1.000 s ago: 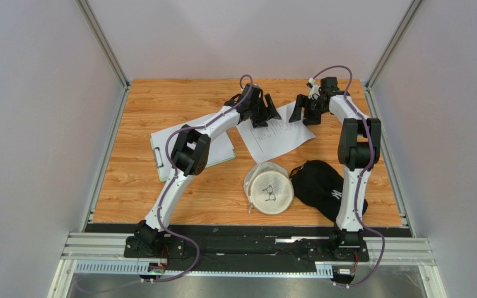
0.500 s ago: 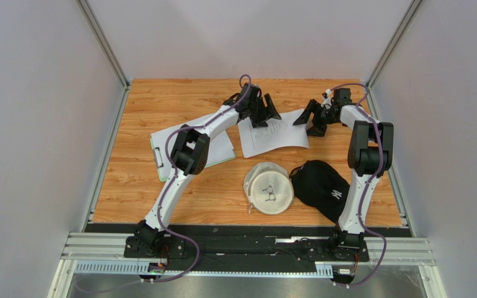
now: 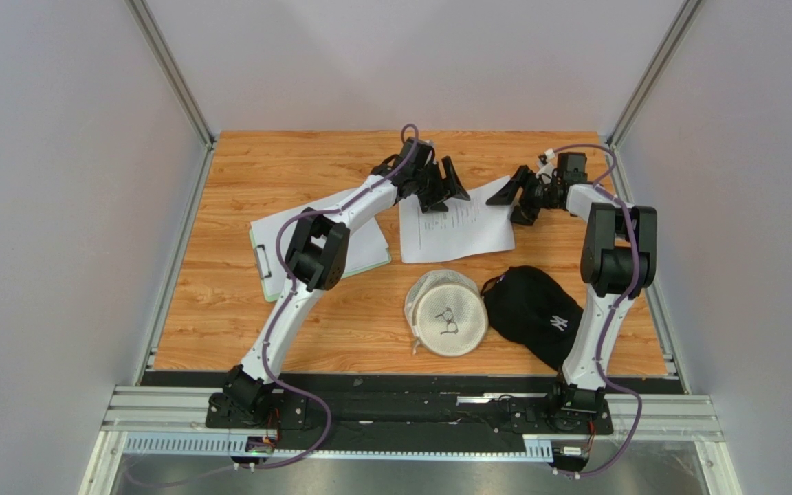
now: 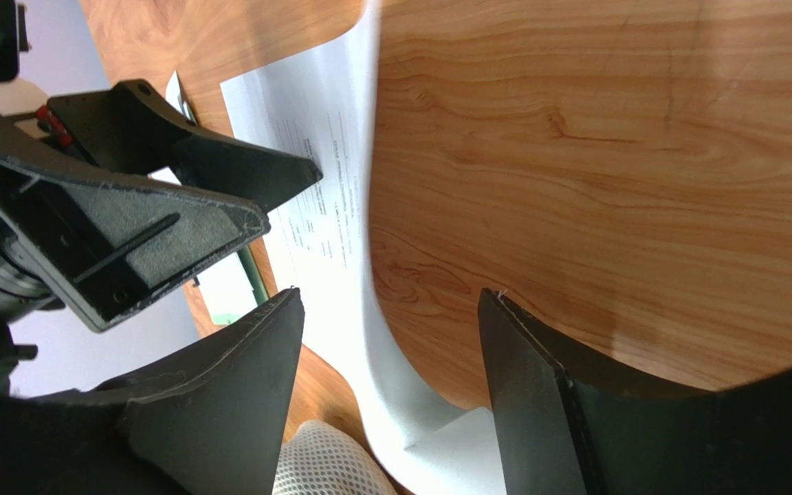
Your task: Put the files into the folder
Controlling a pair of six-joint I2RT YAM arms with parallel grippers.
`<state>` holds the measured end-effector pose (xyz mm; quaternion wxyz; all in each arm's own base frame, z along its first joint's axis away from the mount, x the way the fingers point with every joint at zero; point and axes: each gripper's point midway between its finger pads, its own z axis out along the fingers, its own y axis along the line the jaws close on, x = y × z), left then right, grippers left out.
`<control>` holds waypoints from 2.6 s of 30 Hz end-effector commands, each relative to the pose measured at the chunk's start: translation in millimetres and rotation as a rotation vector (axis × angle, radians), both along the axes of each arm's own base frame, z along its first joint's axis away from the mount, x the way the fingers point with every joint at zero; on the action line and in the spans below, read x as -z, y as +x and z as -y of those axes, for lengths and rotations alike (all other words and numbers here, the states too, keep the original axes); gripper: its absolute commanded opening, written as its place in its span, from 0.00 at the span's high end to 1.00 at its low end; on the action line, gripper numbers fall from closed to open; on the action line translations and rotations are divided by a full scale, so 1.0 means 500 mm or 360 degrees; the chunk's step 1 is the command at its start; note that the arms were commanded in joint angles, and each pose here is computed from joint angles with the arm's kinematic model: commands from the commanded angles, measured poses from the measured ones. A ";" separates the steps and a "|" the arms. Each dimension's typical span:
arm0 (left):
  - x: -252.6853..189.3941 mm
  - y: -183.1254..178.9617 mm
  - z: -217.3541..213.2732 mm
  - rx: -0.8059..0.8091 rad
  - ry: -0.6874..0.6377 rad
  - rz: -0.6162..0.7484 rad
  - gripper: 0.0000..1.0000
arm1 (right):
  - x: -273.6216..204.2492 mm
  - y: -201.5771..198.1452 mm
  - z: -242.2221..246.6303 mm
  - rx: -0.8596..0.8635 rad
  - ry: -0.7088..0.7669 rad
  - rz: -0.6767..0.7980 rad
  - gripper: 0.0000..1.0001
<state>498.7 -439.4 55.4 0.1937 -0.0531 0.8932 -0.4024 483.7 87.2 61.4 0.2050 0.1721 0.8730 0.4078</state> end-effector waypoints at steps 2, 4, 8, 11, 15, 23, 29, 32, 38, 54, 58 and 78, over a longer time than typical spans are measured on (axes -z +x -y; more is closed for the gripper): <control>0.022 -0.010 -0.001 0.0058 0.0033 -0.0027 0.20 | -0.093 0.018 0.010 -0.0128 -0.0140 0.0354 0.33; 0.023 -0.011 -0.004 0.0064 0.0039 -0.0027 0.20 | -0.088 0.016 0.008 -0.0191 -0.0154 0.0362 0.34; 0.020 -0.010 -0.005 0.0068 0.0031 -0.0029 0.19 | -0.075 0.005 0.001 -0.0257 -0.0144 0.0374 0.36; 0.019 -0.011 -0.004 0.0077 0.0023 -0.0027 0.19 | -0.061 0.008 -0.003 -0.0242 -0.0106 0.0324 0.40; 0.022 -0.014 -0.005 0.0087 0.0022 -0.0041 0.19 | -0.026 0.009 0.001 -0.0183 -0.0136 0.0229 0.47; -0.059 -0.009 0.009 0.0212 -0.0037 0.0075 0.12 | -0.049 0.041 0.015 -0.0043 -0.0410 0.0289 0.82; -0.265 -0.044 -0.107 0.0316 0.0085 0.0290 0.01 | -0.237 0.093 0.048 0.0045 -0.0651 0.0542 1.00; -0.334 -0.087 -0.237 0.0274 0.0310 0.0377 0.01 | -0.322 0.077 0.012 0.0001 -0.0674 0.0679 1.00; -0.330 -0.202 -0.605 -0.0220 0.0722 0.0366 0.03 | -0.457 -0.026 -0.293 -0.0373 -0.0527 0.1037 1.00; -0.103 -0.317 -0.983 -0.0808 0.1071 -0.0218 0.03 | -0.580 -0.208 -0.660 -0.0924 0.0263 0.1148 1.00; -0.073 -0.314 -1.001 -0.0785 0.1126 -0.0263 0.08 | -0.419 -0.170 -0.640 -0.0885 0.0148 0.0932 1.00; 0.029 -0.285 -0.976 -0.0603 0.1051 -0.0437 0.25 | -0.134 -0.044 -0.621 -0.0754 0.0036 0.0581 1.00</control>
